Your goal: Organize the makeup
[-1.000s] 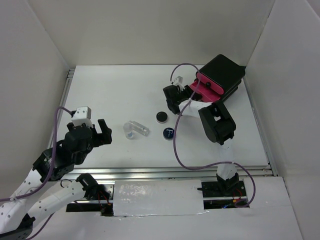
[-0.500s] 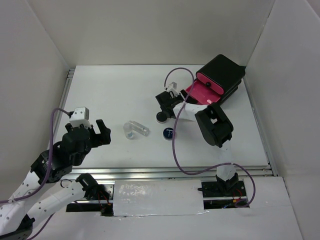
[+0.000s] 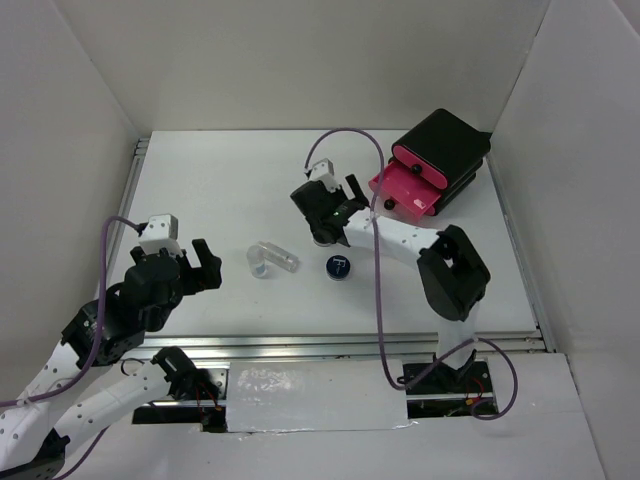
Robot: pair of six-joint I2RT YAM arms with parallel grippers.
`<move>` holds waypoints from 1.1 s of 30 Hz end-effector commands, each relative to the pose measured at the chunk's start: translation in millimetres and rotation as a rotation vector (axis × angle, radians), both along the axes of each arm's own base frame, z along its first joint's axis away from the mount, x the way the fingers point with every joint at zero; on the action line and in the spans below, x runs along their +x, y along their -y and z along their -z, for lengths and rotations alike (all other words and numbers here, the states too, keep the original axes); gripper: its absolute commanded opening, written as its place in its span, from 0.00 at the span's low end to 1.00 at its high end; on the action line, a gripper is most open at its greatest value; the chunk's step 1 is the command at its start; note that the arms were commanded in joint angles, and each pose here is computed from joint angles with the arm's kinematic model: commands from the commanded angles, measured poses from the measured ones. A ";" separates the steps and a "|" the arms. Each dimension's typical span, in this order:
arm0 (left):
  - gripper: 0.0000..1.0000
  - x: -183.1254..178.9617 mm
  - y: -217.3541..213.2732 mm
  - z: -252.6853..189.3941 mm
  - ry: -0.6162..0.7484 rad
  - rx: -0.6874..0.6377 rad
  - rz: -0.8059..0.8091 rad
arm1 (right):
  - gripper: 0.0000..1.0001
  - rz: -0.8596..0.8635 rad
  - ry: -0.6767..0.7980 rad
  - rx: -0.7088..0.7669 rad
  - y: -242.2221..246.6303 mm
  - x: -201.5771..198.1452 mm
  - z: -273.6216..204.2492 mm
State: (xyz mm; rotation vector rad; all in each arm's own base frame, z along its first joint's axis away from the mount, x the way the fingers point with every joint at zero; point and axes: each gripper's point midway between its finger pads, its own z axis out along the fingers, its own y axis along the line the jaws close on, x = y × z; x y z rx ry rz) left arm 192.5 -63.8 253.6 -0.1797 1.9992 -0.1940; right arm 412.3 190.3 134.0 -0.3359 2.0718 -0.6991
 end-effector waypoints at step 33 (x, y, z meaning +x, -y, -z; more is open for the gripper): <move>1.00 9.5 -14.9 2.7 -0.029 0.042 -0.148 | 0.37 -0.119 -0.421 0.674 -89.0 -12.2 59.3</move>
